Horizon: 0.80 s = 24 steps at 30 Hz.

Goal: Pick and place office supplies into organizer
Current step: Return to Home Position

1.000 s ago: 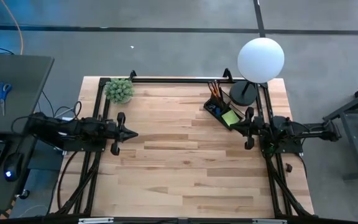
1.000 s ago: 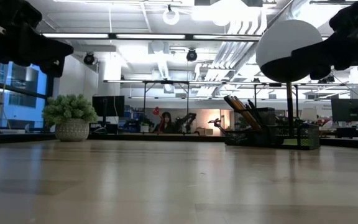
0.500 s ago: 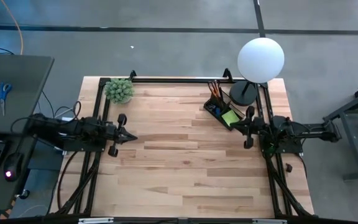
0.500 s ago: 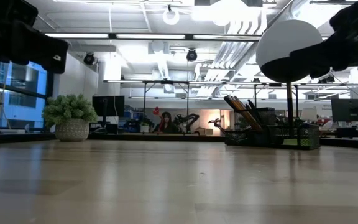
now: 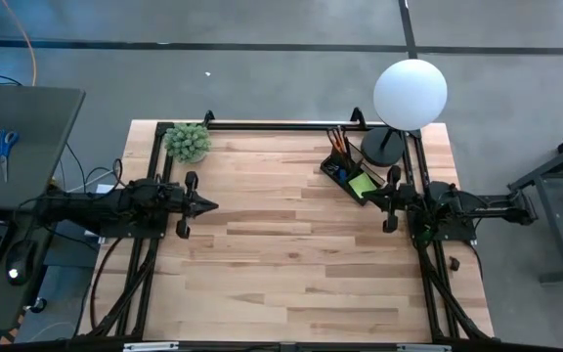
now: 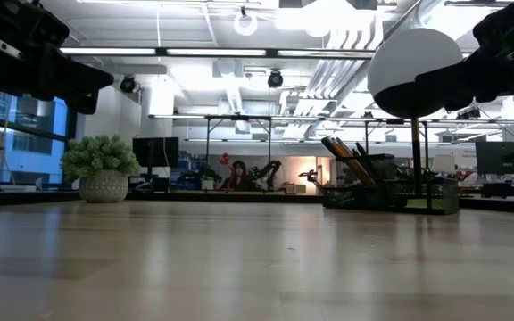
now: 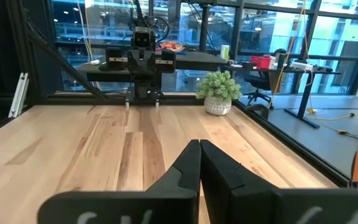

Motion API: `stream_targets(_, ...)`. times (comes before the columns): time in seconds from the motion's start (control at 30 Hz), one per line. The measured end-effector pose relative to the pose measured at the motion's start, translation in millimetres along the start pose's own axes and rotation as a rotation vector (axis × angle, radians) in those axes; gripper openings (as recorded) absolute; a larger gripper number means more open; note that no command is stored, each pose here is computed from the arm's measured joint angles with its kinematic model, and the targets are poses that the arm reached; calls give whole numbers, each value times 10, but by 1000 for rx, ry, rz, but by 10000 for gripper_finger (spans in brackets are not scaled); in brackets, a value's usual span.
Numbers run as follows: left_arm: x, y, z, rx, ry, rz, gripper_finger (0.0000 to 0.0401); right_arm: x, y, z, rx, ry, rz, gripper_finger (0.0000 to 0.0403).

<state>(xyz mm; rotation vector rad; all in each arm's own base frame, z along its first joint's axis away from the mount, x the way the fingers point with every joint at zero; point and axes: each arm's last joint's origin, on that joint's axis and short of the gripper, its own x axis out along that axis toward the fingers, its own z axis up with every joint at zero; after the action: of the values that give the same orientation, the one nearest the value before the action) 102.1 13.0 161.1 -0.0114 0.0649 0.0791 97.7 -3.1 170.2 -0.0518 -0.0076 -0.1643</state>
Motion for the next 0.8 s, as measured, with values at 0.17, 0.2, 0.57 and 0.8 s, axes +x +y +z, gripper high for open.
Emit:
stream_targets(0.17,0,1,-2,0,2,6,1,0,0,0,1,0,0,0)
stream_targets(0.2,0,1,-2,3,2,6,2,0,0,0,-4,0,-1,0)
stream_targets(0.57,0,3,-2,7,2,13,3,0,0,-3,-68,0,0,0)
stream_targets(0.8,0,3,-2,0,2,13,5,1,0,-4,-58,1,0,0)
